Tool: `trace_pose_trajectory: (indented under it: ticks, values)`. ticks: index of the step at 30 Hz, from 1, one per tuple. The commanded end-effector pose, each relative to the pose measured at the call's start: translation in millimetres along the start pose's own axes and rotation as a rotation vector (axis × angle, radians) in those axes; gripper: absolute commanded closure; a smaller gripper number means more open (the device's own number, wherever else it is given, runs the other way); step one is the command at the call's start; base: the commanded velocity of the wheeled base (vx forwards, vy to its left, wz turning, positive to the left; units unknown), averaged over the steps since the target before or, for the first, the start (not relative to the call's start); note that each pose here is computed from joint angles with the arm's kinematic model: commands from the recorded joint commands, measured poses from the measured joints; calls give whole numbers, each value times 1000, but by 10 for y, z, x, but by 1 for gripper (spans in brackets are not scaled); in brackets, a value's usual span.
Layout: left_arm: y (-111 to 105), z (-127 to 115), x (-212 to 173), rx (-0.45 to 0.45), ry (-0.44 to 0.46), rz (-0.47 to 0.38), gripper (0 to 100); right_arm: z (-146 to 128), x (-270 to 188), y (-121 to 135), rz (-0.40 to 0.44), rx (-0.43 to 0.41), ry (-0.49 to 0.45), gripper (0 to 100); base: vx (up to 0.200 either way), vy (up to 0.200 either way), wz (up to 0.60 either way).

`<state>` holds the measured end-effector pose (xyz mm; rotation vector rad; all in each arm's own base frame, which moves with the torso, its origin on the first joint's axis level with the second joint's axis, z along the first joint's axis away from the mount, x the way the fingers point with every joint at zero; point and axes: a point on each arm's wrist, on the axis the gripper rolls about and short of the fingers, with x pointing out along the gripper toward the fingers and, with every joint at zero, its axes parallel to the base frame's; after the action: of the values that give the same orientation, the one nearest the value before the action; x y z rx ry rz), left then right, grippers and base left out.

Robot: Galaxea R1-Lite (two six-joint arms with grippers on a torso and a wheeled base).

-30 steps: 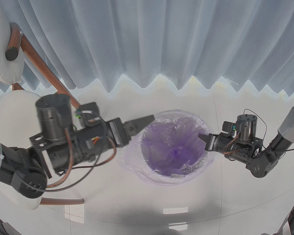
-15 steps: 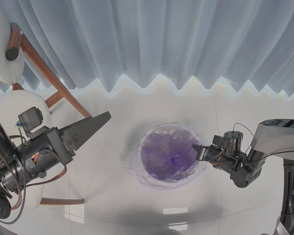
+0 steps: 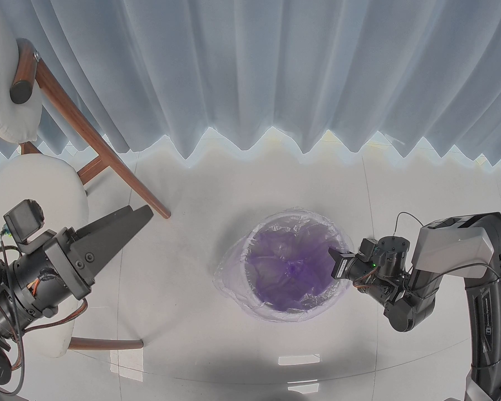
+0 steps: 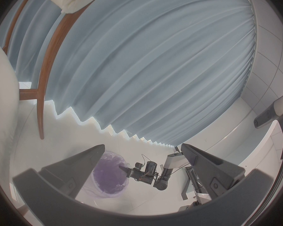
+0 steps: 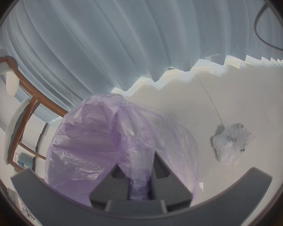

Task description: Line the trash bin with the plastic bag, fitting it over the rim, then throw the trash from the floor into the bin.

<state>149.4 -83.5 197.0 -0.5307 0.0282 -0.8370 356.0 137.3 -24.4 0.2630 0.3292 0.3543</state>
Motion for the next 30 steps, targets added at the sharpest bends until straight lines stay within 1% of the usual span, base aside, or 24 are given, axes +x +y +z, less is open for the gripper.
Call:
trace_pose_trajectory:
  ticks: [1, 4, 5, 10, 14, 15, 16, 18, 21, 24, 26, 28, 29, 30]
  values:
    - [-5, 17, -39, 5, -13, 5, 0, -108, 9, -27, -10, 0, 38, 100, 0, 0, 0]
    - [14, 20, -49, 6, -16, 17, 0, -122, -7, -31, -12, -6, 44, 100, 0, 0, 0]
    - [17, 14, -53, 6, -14, 18, 0, -114, -16, -28, -10, -5, 39, 0, 0, 0, 0]
    - [35, -20, -85, 2, -2, 31, 0, -53, -104, -2, 10, -1, 12, 0, 0, 0, 0]
    - [52, -49, -122, 2, 4, 43, 0, 159, -314, 50, 70, -1, 7, 0, 0, 0, 0]
    - [51, -47, -122, 2, 3, 43, 0, 176, -329, 52, 74, -3, 5, 0, 0, 0, 0]
    - [43, -38, -127, 4, -2, 40, 0, 270, -411, 21, 72, -2, -9, 0, 0, 0, 0]
    - [35, -28, -139, 7, -7, 38, 0, 351, -472, -44, 51, -1, -26, 0, 0, 0, 0]
    - [21, -48, -196, 8, -7, 38, 0, 572, -645, -295, -27, -3, -84, 0, 0, 0, 0]
    - [17, -94, -267, 7, 2, 45, 0, 770, -766, -467, -68, 15, -140, 0, 0, 0, 0]
    - [15, -91, -303, 10, -6, 51, 0, 851, -835, -640, -93, 29, -119, 0, 0, 0, 0]
    - [27, -74, -335, 15, -21, 67, 0, 891, -844, -815, -143, 51, -74, 0, 0, 0, 0]
    - [27, -74, -335, 15, -21, 67, 0, 891, -844, -815, -143, 51, -74, 0, 0, 0, 0]
    - [44, -63, -342, 17, -28, 80, 0, 940, -790, -924, -177, 68, -42, 0, 0, 0, 0]
